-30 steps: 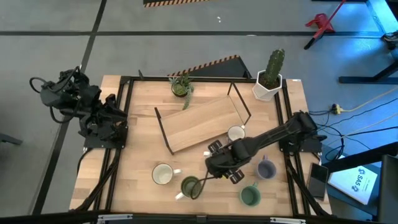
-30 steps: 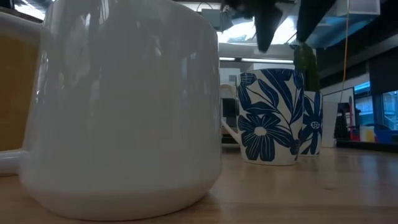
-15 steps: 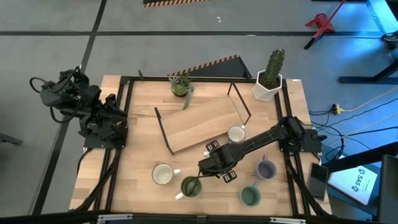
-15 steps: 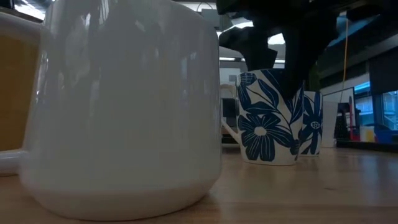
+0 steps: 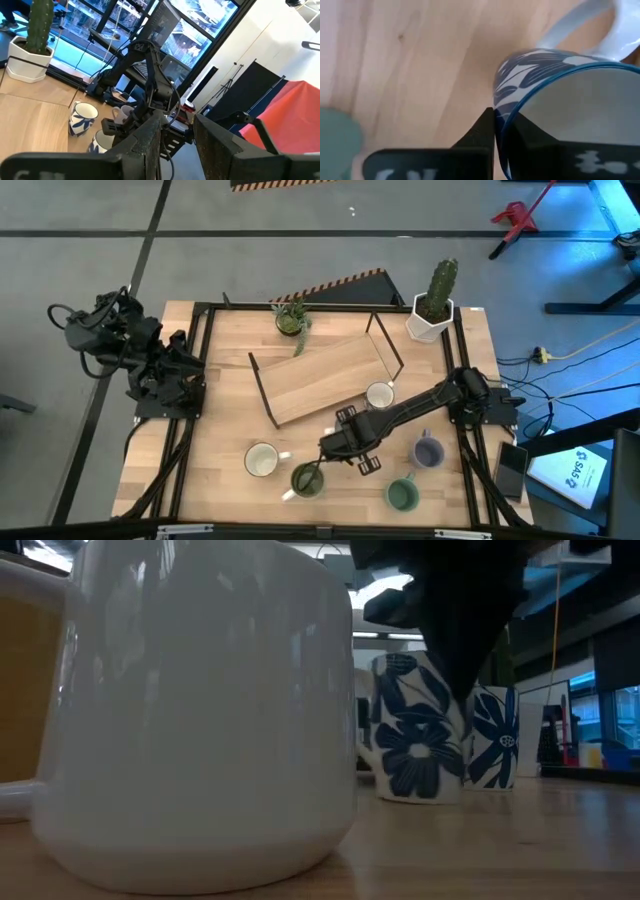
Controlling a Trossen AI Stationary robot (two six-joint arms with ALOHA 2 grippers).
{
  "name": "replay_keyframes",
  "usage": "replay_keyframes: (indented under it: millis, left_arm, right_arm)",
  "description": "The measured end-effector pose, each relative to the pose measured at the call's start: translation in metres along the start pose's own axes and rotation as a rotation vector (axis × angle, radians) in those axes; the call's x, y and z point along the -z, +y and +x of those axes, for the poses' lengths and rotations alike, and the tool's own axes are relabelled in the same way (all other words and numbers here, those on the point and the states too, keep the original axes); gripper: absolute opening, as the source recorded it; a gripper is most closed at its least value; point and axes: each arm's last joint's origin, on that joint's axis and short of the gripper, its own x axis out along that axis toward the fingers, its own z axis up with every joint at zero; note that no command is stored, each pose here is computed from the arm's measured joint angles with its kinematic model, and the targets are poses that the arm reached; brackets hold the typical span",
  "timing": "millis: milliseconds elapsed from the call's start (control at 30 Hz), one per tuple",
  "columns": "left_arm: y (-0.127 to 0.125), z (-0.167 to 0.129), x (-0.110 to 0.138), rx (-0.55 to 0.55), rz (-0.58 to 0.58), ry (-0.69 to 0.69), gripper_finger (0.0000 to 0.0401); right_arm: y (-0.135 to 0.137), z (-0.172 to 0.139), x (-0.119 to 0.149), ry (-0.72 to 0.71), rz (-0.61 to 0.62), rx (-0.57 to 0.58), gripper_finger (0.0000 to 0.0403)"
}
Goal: Place coffee mugs
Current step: Put the bottom blue patterned mug on the shelf
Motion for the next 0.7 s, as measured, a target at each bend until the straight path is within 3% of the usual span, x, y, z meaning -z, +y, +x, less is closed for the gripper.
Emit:
replay_keyframes:
  millis: [133,367,567,700]
  left_arm:
    - [0.000,0.000,0.000,-0.007,0.001,-0.005,0.0112]
    - [0.000,0.000,0.000,-0.012,0.026,-0.008,0.0112]
    - [0.000,0.000,0.000,-0.013,0.027,-0.008,0.0112]
    - [0.000,0.000,0.000,-0.012,0.027,-0.008,0.0112]
  right_arm:
    - [0.001,-0.023,-0.001,-0.005,-0.033,-0.047,0.0009]
    - [-0.023,-0.078,0.002,-0.036,-0.094,0.004,0.0005]
    - [-0.073,-0.118,0.014,-0.064,-0.098,0.120,0.0003]
    - [-0.127,-0.122,0.031,-0.082,-0.015,0.097,0.0002]
